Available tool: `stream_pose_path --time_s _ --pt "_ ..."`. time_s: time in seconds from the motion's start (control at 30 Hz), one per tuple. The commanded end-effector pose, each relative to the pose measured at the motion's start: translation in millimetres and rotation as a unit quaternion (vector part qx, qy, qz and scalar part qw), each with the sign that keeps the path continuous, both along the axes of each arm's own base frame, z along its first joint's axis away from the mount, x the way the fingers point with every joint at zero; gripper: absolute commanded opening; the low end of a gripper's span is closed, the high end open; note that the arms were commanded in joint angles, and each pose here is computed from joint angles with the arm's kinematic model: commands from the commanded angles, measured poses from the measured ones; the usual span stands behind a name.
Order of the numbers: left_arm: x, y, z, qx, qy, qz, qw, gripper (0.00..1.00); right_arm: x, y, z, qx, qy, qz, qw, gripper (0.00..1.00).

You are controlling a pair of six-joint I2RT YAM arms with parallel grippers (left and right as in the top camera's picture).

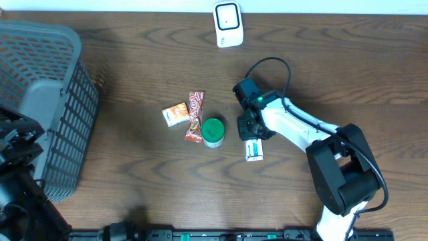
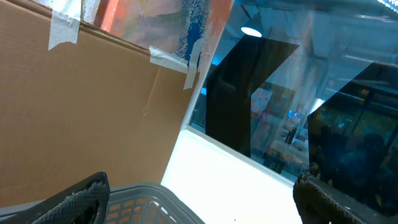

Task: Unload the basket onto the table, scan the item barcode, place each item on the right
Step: 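Lift the Panadol box with the right gripper toward the scanner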

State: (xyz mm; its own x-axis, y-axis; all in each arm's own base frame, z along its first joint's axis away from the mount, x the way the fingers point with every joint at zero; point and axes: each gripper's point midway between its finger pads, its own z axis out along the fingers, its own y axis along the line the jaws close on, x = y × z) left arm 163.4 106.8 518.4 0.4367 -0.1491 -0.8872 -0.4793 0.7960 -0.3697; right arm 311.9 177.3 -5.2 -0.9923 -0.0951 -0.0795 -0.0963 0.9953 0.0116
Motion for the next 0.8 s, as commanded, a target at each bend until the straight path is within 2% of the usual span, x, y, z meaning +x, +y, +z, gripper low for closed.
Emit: stream_pose_path --time_s 0.0,0.17,0.4,0.77 --pt "-0.5 2.8 -2.5 -0.006 -0.002 0.007 1.000 0.94 -38.7 8.8 -31.2 0.034 0.093 0.023 0.995 0.39" --pt "-0.5 2.8 -2.5 -0.006 -0.002 0.007 1.000 0.95 -42.3 17.3 -22.2 0.108 0.127 0.036 0.985 0.30" --pt "-0.4 2.8 -2.6 -0.006 -0.002 0.007 1.000 0.95 -53.1 32.1 10.8 0.260 0.172 0.096 0.945 0.30" --pt "-0.2 2.8 -3.3 -0.006 0.000 0.007 1.000 0.95 -57.6 23.1 70.9 0.354 0.184 0.124 0.909 0.26"
